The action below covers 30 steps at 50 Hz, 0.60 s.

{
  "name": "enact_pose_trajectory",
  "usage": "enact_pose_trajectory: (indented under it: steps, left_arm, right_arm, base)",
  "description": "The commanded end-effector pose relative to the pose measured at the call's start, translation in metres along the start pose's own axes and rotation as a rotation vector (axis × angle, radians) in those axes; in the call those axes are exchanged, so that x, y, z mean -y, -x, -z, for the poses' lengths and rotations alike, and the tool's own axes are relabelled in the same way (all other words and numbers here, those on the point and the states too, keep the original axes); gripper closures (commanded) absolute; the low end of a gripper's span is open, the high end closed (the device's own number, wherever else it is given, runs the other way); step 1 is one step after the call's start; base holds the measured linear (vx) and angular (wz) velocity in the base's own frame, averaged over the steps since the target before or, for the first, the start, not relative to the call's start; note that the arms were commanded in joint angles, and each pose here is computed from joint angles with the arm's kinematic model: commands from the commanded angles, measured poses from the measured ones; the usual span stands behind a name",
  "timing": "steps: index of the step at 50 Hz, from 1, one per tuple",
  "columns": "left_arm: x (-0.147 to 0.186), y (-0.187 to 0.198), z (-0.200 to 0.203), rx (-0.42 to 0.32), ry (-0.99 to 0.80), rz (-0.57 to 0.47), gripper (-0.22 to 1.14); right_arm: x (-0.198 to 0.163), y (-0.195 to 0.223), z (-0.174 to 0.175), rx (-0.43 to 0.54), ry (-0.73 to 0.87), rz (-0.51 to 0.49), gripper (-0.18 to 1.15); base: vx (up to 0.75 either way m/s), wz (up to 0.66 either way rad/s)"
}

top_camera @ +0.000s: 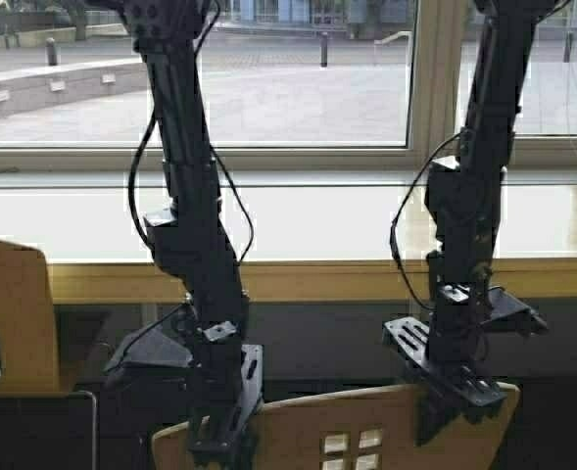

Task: Push the chairs under the table

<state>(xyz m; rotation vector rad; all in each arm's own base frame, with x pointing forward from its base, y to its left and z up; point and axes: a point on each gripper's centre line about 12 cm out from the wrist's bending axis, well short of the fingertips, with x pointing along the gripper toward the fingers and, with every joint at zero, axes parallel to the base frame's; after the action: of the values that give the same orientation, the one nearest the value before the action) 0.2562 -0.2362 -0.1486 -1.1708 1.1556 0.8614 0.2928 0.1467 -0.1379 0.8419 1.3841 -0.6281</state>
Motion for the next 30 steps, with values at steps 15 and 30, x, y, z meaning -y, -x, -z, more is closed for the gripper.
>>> enact_pose_trajectory:
  steps: [15,30]
  left_arm:
    - [0.041,-0.001,-0.019,-0.022,0.020,0.051,0.88]
    - [0.065,0.007,-0.064,0.009,0.031,0.076,0.88]
  right_arm:
    - [-0.019,0.007,0.003,-0.029,0.027,-0.050,0.93]
    - [-0.031,0.000,0.009,-0.078,0.058,-0.065,0.93]
  base:
    - [0.00,0.00]
    - [0.06,0.04]
